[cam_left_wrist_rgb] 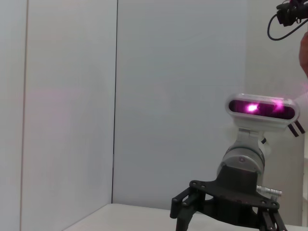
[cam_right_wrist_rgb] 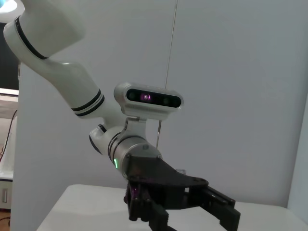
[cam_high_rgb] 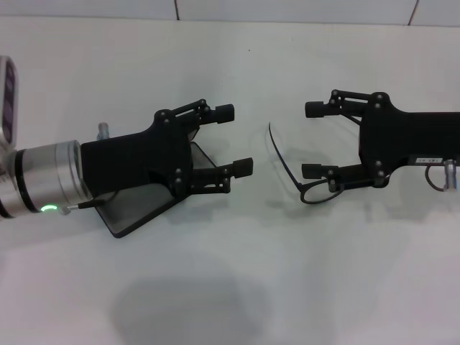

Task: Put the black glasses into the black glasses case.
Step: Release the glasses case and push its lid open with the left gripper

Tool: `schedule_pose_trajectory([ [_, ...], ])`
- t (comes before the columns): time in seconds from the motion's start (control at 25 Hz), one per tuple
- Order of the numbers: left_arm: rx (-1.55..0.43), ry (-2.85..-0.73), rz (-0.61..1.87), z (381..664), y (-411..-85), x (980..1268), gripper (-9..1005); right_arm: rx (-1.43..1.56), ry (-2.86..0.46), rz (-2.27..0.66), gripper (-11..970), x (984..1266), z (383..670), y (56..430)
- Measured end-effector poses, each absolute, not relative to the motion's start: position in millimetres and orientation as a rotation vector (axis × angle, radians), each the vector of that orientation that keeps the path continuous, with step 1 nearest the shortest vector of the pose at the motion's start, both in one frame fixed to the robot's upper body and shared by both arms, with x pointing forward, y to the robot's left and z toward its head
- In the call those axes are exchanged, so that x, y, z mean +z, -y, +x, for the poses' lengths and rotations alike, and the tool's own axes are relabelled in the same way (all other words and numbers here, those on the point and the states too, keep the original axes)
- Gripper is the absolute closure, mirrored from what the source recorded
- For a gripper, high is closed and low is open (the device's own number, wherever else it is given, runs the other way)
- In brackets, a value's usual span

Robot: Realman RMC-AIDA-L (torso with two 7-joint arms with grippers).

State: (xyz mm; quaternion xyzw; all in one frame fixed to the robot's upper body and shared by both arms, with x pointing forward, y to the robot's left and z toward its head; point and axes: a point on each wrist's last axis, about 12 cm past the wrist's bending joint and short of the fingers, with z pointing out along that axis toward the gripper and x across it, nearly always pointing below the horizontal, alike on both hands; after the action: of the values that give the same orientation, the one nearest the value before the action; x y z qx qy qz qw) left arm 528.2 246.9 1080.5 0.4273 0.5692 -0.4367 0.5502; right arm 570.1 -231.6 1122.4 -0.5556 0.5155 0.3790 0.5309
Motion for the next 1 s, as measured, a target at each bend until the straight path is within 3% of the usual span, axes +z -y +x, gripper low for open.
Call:
schedule_pose_trajectory([
  [0.36,-1.008,-1.364,0.934,532.0,-256.0,1083.7,132,0.893,-1.236,-1.321,104,1121.2,569.0,234.4],
  [0.76,-0.869,-1.7,0.795,549.1,-307.6,1095.8,144,0.881,-1.249,-1.312,103,1118.3,565.2,241.2],
  [1.0,-0.852,-1.801,0.847,542.4,-315.7,1090.4,152,0.875,-1.254,-1.311,104,1118.1,565.4,242.7],
])
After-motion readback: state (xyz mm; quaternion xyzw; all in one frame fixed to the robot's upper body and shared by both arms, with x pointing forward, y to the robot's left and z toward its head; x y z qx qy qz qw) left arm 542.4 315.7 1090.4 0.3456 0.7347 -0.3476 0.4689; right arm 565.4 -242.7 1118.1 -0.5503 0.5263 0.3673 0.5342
